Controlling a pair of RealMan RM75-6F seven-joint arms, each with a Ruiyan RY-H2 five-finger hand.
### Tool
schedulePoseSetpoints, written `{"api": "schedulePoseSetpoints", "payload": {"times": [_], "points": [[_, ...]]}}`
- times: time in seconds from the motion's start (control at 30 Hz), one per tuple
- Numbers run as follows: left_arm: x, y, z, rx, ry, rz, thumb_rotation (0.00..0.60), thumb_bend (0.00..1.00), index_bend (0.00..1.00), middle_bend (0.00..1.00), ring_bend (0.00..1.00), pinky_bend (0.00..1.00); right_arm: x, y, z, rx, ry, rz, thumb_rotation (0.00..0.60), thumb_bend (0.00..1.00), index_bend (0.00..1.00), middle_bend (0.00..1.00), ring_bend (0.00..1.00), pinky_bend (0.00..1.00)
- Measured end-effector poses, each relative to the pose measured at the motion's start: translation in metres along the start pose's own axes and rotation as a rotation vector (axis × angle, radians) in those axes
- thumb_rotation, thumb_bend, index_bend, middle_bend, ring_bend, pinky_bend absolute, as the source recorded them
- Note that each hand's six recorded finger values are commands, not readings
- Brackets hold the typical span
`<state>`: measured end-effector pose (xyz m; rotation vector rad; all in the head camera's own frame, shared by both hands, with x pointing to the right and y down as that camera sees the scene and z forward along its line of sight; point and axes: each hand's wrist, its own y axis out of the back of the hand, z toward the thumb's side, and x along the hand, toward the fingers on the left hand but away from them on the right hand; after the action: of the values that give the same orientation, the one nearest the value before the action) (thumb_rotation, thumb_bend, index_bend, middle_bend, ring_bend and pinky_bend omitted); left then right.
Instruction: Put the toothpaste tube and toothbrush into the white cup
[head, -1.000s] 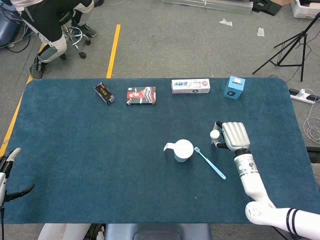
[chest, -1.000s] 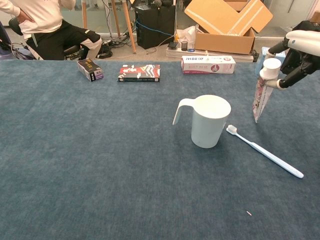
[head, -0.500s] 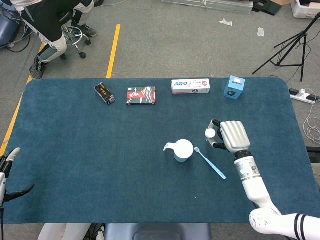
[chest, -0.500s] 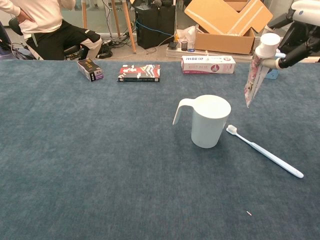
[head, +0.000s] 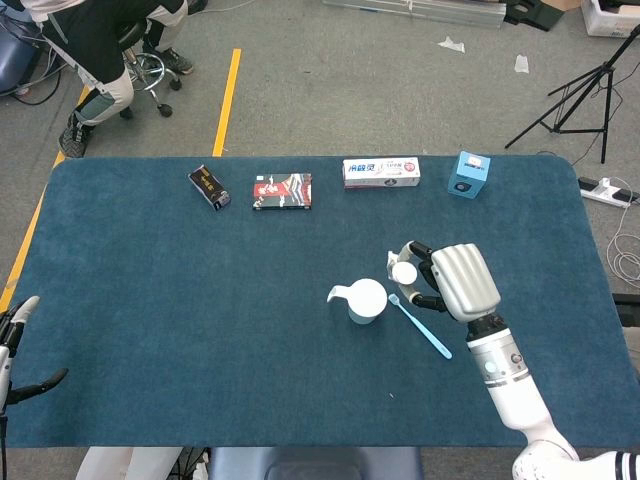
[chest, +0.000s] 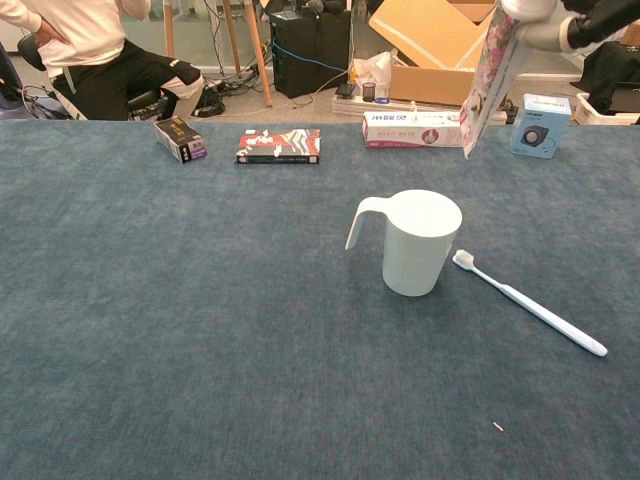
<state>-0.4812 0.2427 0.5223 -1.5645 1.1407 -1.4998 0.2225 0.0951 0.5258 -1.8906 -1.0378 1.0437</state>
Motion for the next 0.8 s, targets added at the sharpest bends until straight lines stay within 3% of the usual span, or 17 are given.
{"api": "schedulePoseSetpoints", "payload": {"times": [0.2,0.8], "points": [[0.000,-0.001,0.001,0.002,0.000,-0.002,0.600,0.05,0.03,0.14,0.16,0.26,0.005,0.001,0.011,-0.021,0.034,0.010,0.600,0.37,0.69,1.00,1.00,1.00],[-0.002,0.005,-0.001,-0.012,0.001,0.011,0.600,0.05,0.03,0.14,0.16,0.26,-0.002,-0.046,0.013,0.001,0.032,0.119,0.600,0.37,0.69,1.00,1.00,1.00]]}}
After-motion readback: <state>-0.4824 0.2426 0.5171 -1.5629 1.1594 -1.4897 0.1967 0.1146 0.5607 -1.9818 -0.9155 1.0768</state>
